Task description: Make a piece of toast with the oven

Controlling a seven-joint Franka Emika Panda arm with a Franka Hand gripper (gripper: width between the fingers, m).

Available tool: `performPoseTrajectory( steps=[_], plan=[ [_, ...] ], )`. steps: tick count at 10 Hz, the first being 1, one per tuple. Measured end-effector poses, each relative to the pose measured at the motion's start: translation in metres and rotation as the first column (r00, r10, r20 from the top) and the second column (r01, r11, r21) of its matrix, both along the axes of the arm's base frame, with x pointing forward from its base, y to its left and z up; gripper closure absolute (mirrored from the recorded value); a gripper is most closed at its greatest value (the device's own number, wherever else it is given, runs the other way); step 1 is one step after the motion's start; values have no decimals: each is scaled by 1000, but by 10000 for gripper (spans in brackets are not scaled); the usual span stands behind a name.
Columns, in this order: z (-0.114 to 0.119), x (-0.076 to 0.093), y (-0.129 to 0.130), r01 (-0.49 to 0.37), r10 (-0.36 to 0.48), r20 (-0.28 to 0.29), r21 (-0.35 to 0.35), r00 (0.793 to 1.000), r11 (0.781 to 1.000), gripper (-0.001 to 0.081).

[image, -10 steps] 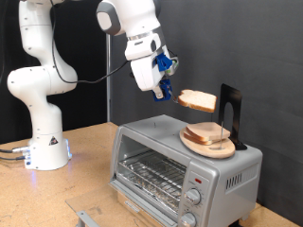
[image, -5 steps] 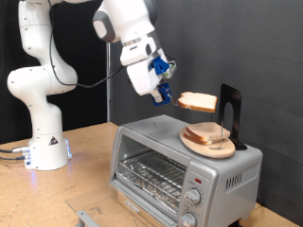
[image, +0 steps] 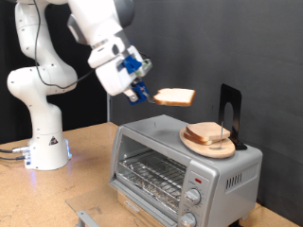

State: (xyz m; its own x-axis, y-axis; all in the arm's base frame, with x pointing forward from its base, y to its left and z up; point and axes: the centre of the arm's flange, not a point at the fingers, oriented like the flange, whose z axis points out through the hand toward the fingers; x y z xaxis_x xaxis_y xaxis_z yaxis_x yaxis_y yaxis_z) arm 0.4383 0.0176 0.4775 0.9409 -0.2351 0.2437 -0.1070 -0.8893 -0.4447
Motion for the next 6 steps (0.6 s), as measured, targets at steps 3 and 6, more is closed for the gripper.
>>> performPoseTrajectory(
  steps=[3, 6],
  plan=[
    [-3, -28, -36, 29, -29, -10, 4, 1000, 1000, 394],
    [-6, -46, -54, 35, -35, -12, 6, 999, 999, 394]
  ],
)
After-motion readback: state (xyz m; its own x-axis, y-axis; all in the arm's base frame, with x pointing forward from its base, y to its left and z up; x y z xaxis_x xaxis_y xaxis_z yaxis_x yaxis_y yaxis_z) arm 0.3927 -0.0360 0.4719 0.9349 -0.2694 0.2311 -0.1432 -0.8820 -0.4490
